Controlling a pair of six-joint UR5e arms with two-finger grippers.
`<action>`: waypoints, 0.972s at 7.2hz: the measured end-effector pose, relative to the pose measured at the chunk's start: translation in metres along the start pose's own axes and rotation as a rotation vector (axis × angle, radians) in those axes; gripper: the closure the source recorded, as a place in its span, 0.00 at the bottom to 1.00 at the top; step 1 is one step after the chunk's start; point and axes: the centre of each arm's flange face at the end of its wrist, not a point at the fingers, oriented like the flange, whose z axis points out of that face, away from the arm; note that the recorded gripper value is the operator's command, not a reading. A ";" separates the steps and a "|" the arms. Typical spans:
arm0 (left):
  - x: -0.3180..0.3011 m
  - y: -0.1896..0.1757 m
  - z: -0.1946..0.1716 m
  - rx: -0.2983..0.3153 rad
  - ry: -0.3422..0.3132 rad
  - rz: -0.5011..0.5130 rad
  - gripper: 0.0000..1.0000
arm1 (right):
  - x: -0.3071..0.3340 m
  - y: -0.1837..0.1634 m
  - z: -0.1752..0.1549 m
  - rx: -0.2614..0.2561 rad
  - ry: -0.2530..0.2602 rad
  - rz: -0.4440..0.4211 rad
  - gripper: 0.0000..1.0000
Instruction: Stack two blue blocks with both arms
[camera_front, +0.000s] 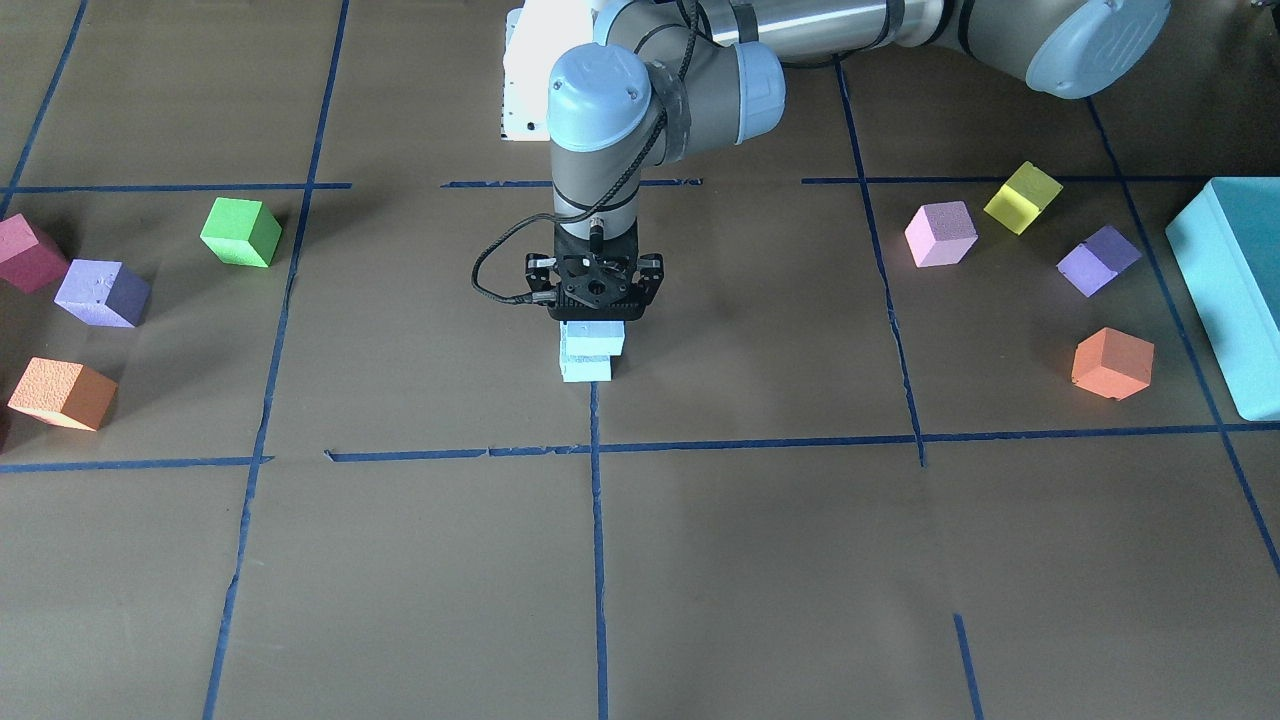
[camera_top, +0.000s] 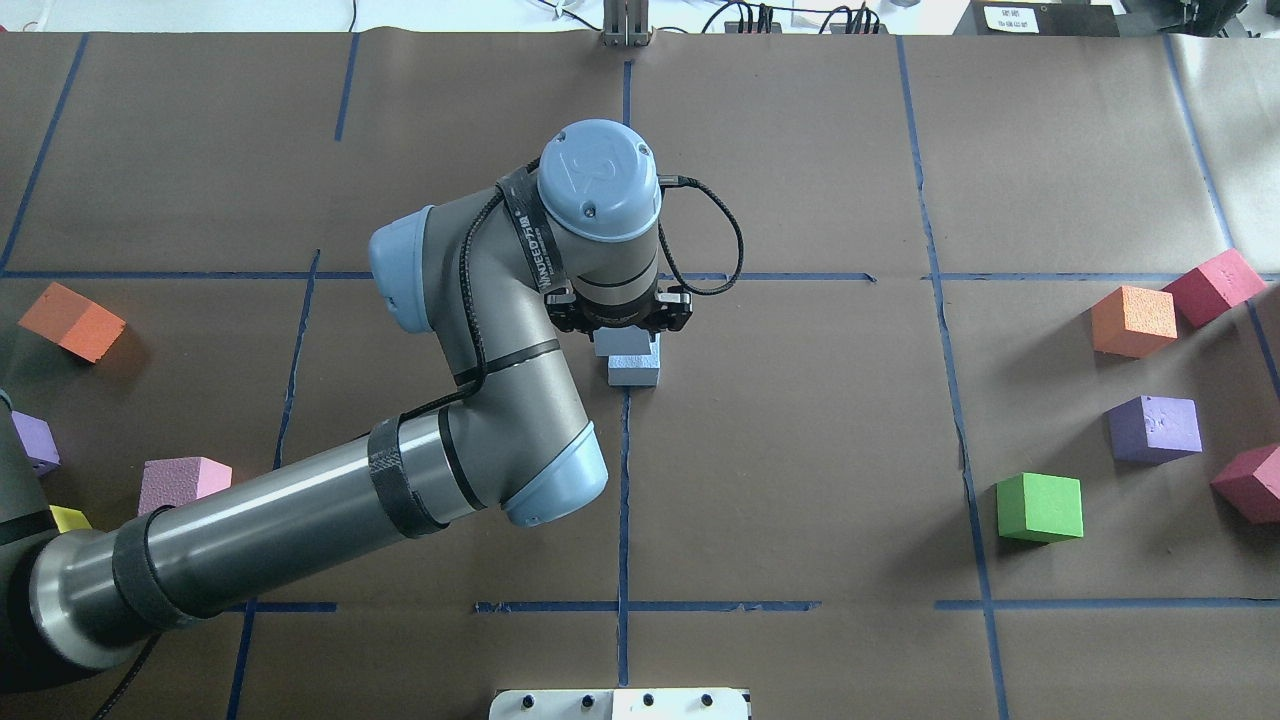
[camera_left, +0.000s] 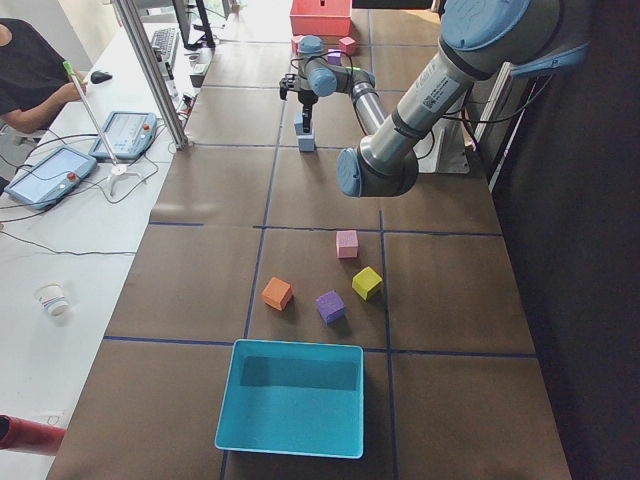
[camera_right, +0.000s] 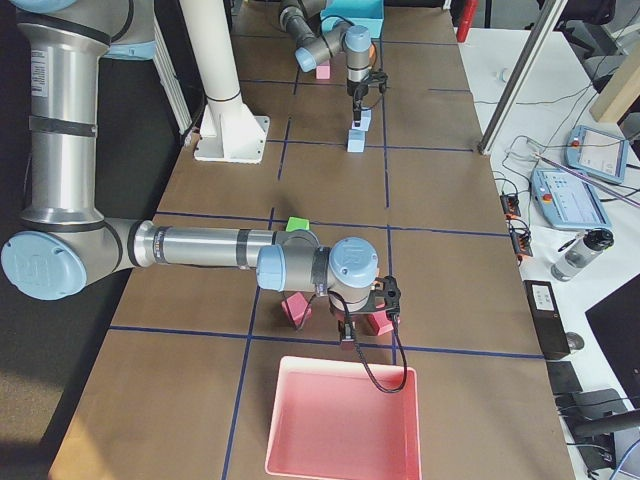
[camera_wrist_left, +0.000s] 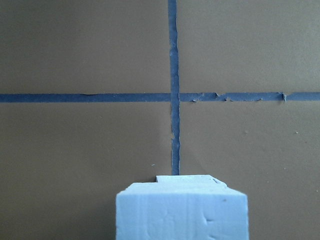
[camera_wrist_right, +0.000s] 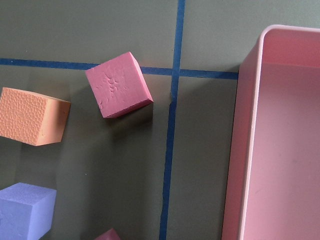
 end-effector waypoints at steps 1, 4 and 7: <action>0.006 0.001 0.004 -0.002 -0.004 -0.012 0.97 | 0.000 -0.001 -0.001 0.002 0.000 0.000 0.00; 0.009 0.000 0.008 -0.004 -0.009 -0.036 0.71 | -0.002 -0.004 -0.005 0.011 0.000 -0.003 0.00; 0.009 0.000 0.009 -0.004 -0.009 -0.039 0.09 | -0.003 -0.006 -0.008 0.017 0.000 -0.004 0.00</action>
